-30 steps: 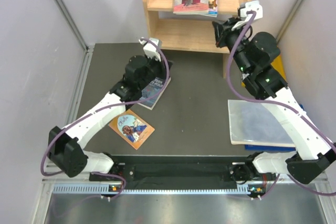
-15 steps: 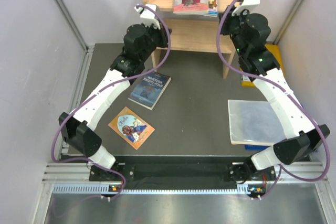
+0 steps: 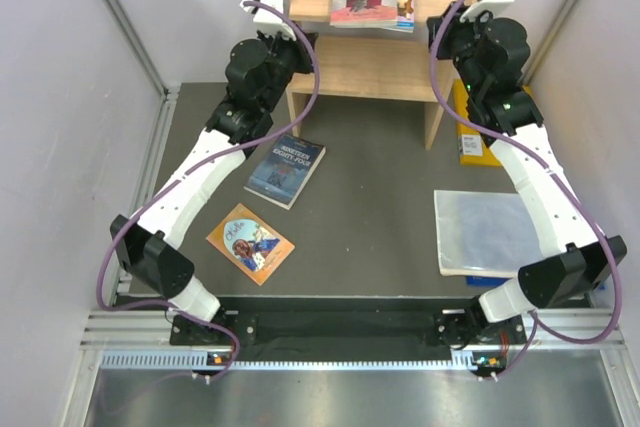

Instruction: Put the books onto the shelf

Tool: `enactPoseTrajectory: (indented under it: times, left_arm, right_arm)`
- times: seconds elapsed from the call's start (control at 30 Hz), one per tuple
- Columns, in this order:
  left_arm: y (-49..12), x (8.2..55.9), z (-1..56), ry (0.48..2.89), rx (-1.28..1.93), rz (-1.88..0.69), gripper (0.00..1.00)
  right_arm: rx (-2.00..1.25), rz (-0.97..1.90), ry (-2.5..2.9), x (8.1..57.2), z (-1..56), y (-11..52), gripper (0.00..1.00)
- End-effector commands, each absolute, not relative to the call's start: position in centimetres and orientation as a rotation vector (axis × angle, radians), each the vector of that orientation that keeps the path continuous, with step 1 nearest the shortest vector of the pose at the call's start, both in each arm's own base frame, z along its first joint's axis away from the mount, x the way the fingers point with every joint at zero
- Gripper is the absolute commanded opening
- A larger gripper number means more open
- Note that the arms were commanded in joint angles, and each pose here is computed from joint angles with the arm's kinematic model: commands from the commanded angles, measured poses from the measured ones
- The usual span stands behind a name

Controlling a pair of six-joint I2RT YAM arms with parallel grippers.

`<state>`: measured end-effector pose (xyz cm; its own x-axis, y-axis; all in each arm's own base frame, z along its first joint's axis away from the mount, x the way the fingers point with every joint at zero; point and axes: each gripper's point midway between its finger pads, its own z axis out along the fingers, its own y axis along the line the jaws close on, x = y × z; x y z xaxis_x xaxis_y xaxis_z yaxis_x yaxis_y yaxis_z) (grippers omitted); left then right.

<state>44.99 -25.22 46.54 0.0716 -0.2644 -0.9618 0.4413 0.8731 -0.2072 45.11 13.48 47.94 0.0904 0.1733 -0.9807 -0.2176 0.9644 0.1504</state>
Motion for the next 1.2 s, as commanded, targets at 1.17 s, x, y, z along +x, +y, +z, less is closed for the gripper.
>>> enactPoseTrajectory:
  times: [1.17]
  left_arm:
    - [-28.6,55.7,48.4,1.319,0.123,-0.744,0.0]
  right_arm:
    - [0.085,0.354,1.424,52.7,47.7,13.7,0.34]
